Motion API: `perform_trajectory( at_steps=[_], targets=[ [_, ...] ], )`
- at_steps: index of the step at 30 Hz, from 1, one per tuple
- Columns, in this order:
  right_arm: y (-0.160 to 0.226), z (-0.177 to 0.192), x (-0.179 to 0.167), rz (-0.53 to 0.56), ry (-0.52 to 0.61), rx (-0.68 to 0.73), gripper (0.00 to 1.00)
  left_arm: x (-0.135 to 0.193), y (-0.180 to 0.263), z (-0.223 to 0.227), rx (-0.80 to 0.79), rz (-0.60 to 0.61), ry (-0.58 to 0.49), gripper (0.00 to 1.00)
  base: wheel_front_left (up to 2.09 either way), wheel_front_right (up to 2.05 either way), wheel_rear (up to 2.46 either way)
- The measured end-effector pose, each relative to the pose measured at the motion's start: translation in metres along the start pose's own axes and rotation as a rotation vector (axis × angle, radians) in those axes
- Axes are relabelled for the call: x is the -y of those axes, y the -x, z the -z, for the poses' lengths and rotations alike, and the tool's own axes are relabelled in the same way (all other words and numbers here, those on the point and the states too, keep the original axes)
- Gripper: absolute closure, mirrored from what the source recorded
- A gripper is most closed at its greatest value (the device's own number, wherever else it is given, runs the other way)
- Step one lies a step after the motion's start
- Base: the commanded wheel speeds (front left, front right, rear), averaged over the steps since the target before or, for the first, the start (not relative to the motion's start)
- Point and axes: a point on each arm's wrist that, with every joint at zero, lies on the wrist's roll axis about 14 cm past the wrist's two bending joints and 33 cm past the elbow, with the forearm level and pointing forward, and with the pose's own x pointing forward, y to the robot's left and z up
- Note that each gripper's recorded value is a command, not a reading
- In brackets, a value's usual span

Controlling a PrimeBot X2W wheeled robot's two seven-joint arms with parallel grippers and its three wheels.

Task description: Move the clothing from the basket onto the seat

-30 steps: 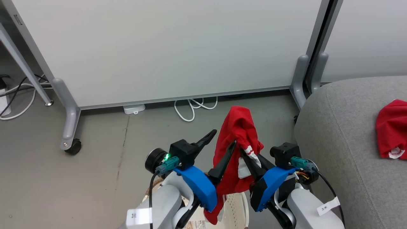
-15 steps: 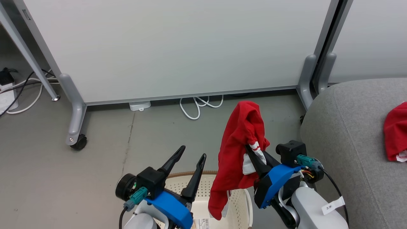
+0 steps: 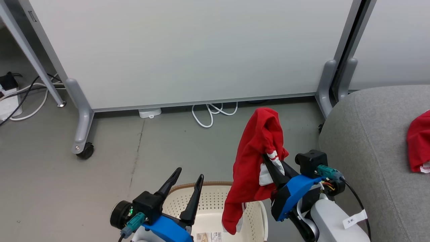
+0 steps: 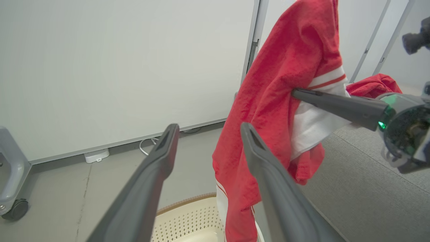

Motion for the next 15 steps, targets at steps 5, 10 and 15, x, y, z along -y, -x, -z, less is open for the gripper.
perform_trajectory(
  at_steps=[5,10,15],
  targets=[
    [0.003,0.001,0.003,0.011,-0.004,0.0,1.0,0.0,-0.003,-0.001,0.004,-0.001,0.003,0.0,0.0,0.0,0.0],
    [0.008,-0.001,0.011,0.035,-0.007,0.008,1.0,0.006,-0.009,0.0,0.0,0.025,0.001,0.0,0.0,0.0,0.0],
    [0.019,-0.003,0.028,0.088,-0.009,0.016,1.0,0.019,-0.019,0.002,-0.007,0.074,0.001,0.0,0.0,0.0,0.0]
  ],
)
